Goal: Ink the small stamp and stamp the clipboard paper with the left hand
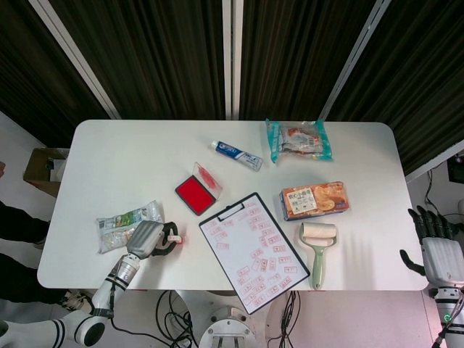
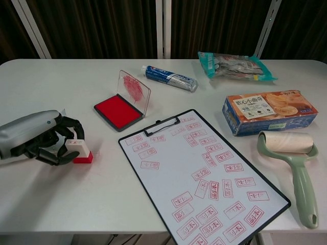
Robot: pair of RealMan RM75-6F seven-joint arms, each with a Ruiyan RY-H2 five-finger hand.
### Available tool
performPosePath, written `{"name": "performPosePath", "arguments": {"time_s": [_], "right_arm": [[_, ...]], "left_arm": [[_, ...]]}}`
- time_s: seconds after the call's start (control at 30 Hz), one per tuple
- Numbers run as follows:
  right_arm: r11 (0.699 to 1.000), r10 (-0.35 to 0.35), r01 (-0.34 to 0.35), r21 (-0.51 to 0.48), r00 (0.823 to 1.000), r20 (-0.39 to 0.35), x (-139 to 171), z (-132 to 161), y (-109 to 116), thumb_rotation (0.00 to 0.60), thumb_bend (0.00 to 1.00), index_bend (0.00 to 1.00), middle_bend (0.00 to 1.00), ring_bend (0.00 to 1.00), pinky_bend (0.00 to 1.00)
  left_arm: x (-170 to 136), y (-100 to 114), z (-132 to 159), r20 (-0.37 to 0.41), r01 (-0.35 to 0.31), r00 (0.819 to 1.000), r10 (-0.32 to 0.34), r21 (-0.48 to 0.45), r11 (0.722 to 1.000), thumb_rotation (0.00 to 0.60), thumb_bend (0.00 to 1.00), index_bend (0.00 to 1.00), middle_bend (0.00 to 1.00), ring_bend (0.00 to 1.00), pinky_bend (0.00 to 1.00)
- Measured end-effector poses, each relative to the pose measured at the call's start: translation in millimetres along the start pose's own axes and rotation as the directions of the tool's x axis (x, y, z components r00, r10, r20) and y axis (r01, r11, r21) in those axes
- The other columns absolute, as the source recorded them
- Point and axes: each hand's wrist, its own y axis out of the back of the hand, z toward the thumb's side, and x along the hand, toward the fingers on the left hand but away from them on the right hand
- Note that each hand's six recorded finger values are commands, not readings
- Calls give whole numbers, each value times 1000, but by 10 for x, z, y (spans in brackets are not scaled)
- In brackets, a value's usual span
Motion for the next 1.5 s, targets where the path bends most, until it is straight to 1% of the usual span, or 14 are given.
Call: {"name": "performPosePath", "arguments": {"time_s": [0.7,0.9,0.97,1.03,1.07,1.1,1.13,1.17,1.2,1.23,1.3,1.37,1.43,1.5], "right_arm": [[1000,6,-6,-1,1000,7,-4,-31,-27,600,210,0,0,0,0],[1000,-1,1,-3,1000,10,-2,-44,-7,600,209,0,0,0,0],[1000,-6,6,-3,1000,12,2,-52,9,600,210,0,0,0,0],[1000,-13,13,-3,1000,13,6,-62,30,600,209,0,0,0,0],[1000,-16,16,-3,1000,13,9,-66,40,600,209,0,0,0,0],[1000,-21,21,-4,1000,13,11,-70,52,600,209,0,0,0,0],[1000,-24,24,-4,1000,13,12,-72,60,600,209,0,0,0,0],[1000,-27,27,-4,1000,11,13,-73,67,600,210,0,0,0,0],[1000,-31,31,-3,999,9,15,-72,73,600,210,0,0,0,0],[999,-33,33,-2,999,6,17,-70,76,600,209,0,0,0,0],[999,-40,40,2,999,0,26,-65,81,600,208,0,0,0,0],[999,-50,50,7,999,-3,35,-62,93,600,206,0,0,0,0],[998,-67,67,16,998,-7,51,-62,121,600,203,0,0,0,0],[996,-87,87,23,996,-7,69,-67,166,600,202,0,0,0,0]], "left_arm": [[-16,13,9,24,-9,1000,8,9,1000,600,381,392,459,1000,1000],[-44,119,-2,32,-41,999,40,26,999,600,338,357,421,990,1000],[-71,228,-26,33,-79,996,77,43,996,600,294,358,406,936,998],[-117,389,-70,29,-135,991,133,63,989,600,266,358,397,830,972],[-144,470,-96,26,-164,986,162,74,984,600,262,357,393,753,927],[-176,560,-127,22,-194,981,193,86,977,600,257,350,378,622,795],[-232,690,-181,15,-236,972,236,109,966,600,253,340,359,534,689],[-284,793,-231,10,-265,964,266,132,955,583,240,313,311,394,504],[-341,892,-287,3,-288,957,291,159,944,523,224,276,247,267,348],[-423,1009,-370,-7,-305,950,312,202,931,437,204,240,189,178,249],[-558,1159,-510,-26,-305,945,325,286,908,262,179,207,145,118,199],[-734,1306,-668,-53,-291,940,336,385,876,149,162,189,134,103,188],[-962,1435,-814,-89,-282,929,360,461,842,76,152,170,123,97,185],[-1187,1528,-929,-130,-275,914,384,496,823,50,151,166,123,97,184]]}}
